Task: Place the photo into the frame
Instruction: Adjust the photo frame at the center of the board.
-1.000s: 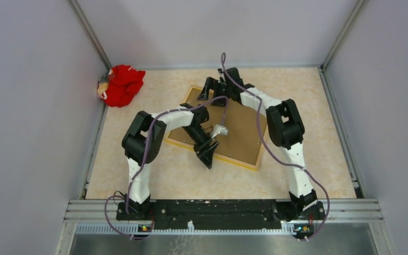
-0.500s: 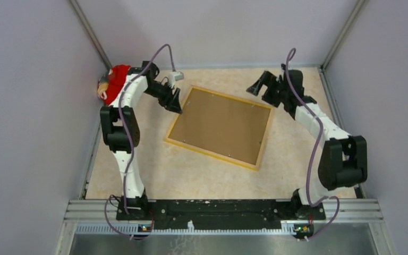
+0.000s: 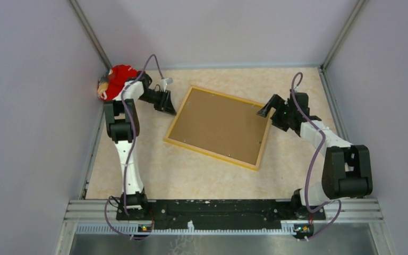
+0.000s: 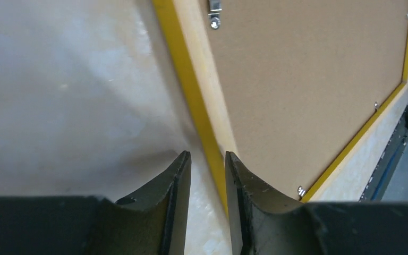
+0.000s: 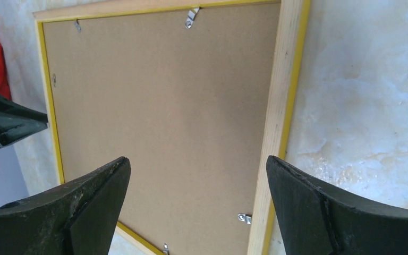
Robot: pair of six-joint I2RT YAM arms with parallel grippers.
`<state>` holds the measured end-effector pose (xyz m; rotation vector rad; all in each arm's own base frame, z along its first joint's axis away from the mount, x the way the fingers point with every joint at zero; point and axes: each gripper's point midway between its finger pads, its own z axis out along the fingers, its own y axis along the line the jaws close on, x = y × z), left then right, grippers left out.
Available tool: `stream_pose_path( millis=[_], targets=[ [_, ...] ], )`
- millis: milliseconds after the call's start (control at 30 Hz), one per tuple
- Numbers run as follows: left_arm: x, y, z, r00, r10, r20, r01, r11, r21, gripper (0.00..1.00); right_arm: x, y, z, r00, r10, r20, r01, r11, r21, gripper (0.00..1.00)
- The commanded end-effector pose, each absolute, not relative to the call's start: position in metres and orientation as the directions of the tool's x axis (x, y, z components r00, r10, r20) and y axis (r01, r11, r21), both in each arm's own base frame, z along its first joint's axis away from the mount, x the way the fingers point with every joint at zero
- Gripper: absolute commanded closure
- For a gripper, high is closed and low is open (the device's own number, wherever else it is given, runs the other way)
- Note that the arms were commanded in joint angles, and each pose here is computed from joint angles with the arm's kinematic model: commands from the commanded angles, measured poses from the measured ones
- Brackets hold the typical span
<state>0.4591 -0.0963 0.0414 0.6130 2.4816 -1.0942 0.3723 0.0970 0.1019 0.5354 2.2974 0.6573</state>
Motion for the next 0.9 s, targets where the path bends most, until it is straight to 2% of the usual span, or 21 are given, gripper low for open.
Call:
stream_pose_path(
  millis=[0, 233, 433, 533, 733, 867],
  targets=[
    [0.438, -0.117, 0.043, -0.845, 0.256, -0.469, 0.529, 0.527, -0.665, 0.66, 0.385, 0.097, 0.129, -0.635, 0.527, -0.565, 0.125, 0.791, 0.598, 0.01],
    [0.362, -0.142, 0.033, -0.815, 0.400, -0.419, 0.572, 0.440, -0.693, 0.70, 0.391, 0.116, 0.140, -0.651, 0.510, -0.561, 0.056, 0.770, 0.635, 0.01],
    [0.291, -0.163, 0.040, -0.759, 0.521, -0.390, 0.601, 0.332, -0.727, 0.69, 0.388, 0.171, 0.138, -0.713, 0.431, -0.553, -0.038, 0.764, 0.644, 0.01],
    [0.294, -0.160, 0.045, -0.774, 0.501, -0.386, 0.590, 0.352, -0.726, 0.65, 0.387, 0.210, 0.133, -0.747, 0.387, -0.541, -0.091, 0.746, 0.660, 0.01],
    [0.352, -0.149, 0.046, -0.857, 0.343, -0.384, 0.511, 0.474, -0.717, 0.62, 0.388, 0.296, 0.126, -0.800, 0.287, -0.527, -0.211, 0.687, 0.696, 0.02],
    [0.375, -0.156, 0.052, -0.885, 0.258, -0.388, 0.465, 0.443, -0.766, 0.59, 0.390, 0.345, 0.121, -0.820, 0.219, -0.528, -0.278, 0.655, 0.703, 0.05]
  ],
)
